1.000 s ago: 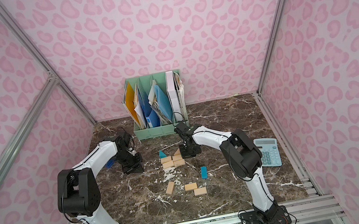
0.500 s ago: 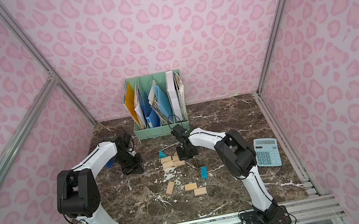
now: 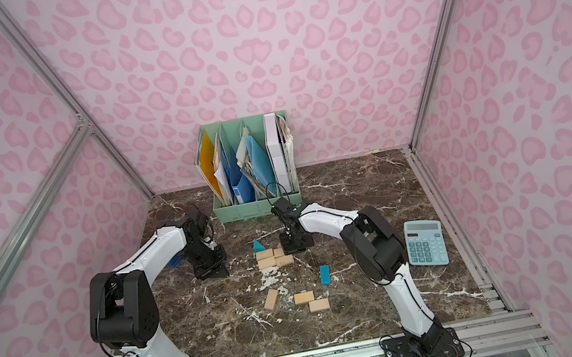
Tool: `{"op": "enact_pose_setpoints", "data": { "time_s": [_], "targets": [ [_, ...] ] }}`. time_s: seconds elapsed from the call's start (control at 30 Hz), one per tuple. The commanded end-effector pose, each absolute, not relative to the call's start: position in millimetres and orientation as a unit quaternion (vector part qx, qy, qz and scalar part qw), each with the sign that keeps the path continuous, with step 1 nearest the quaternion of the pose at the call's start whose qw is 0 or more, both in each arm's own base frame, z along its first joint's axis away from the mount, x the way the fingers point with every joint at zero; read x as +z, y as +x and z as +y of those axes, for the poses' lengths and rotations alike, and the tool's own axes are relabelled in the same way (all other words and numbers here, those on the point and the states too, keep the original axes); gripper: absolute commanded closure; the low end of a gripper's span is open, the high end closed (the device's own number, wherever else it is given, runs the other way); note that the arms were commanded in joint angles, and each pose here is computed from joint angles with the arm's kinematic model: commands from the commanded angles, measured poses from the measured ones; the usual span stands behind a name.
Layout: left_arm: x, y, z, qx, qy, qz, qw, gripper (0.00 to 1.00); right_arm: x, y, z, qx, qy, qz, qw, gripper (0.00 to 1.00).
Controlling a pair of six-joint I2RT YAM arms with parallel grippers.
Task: Assemble a carrot with building blocks
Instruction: Assemble the building block at the center of the board, then pick up the building block from the center of the board.
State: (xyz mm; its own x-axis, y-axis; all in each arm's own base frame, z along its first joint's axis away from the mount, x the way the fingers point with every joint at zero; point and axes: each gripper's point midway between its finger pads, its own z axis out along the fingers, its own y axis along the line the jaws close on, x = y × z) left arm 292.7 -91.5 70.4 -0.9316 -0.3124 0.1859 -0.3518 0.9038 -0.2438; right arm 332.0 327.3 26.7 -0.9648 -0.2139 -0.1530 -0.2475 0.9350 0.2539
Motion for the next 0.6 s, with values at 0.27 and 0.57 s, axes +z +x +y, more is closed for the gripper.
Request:
{"op": "enact_pose_setpoints", "data": {
  "time_s": [0.27, 0.57],
  "targets": [
    [86, 260, -104, 0.153, 0.169, -0.971, 0.072, 0.43, 87, 310, 279, 0.101, -0.096, 0.985, 0.101, 0.38],
    [76, 217, -163, 0.111, 0.073, -0.987, 0.093, 0.2, 76, 246, 230, 0.079, -0.096, 0.991, 0.052, 0.06]
  ]
}}
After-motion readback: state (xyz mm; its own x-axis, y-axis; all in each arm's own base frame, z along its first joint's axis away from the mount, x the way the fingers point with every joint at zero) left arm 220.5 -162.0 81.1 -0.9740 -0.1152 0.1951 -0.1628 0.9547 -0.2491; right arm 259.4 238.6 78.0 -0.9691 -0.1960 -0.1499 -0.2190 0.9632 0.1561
